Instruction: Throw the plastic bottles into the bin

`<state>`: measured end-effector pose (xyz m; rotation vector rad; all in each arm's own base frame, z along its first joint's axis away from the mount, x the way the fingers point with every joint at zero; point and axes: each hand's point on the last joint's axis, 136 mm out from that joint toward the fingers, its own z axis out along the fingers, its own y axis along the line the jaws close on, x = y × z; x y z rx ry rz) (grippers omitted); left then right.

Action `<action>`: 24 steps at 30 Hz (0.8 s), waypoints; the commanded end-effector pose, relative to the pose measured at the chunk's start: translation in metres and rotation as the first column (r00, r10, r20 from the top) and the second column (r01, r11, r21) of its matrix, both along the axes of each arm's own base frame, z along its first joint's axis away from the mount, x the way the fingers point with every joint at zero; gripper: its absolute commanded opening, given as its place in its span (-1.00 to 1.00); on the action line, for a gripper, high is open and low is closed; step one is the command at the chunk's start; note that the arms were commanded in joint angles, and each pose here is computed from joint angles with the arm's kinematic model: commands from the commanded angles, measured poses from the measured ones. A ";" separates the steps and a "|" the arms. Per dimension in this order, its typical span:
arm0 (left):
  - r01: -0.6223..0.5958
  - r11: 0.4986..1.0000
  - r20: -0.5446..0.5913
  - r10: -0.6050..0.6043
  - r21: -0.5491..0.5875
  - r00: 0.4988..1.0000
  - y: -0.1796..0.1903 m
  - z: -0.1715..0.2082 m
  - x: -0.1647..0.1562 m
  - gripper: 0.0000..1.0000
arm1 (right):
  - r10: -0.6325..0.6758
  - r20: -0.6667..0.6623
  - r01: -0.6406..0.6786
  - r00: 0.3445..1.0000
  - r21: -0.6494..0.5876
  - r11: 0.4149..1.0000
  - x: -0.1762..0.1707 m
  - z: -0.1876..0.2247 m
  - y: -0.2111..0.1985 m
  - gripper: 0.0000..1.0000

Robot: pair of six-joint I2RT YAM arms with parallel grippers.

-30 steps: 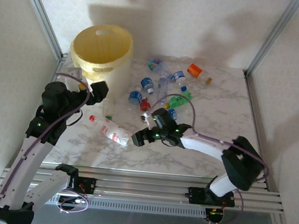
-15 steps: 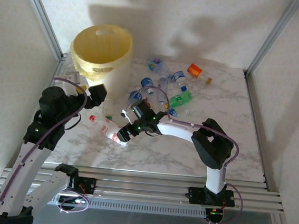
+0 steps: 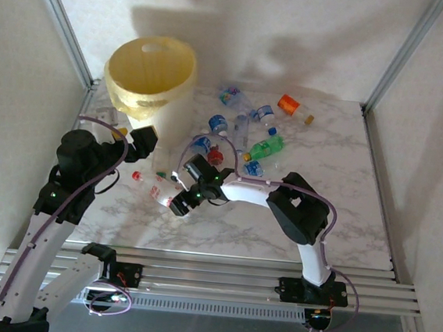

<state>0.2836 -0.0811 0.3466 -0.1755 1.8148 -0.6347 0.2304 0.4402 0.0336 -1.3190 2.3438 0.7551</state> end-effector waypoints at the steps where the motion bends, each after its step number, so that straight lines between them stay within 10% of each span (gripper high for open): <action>1: 0.000 1.000 -0.004 0.000 -0.003 1.000 0.000 -0.002 -0.003 0.99 | 0.013 0.017 -0.013 1.000 -0.016 1.000 -0.008 -0.003 0.007 0.51; 14: 0.055 0.996 0.018 -0.054 -0.076 0.998 -0.014 0.001 -0.002 0.99 | -0.098 0.125 0.101 0.987 -0.020 0.995 -0.021 0.025 -0.011 -0.53; 24: 0.161 0.981 0.045 -0.157 -0.104 0.987 -0.053 0.005 -0.001 0.99 | -0.257 0.290 0.246 0.922 0.074 0.966 -0.003 0.093 -0.059 -0.61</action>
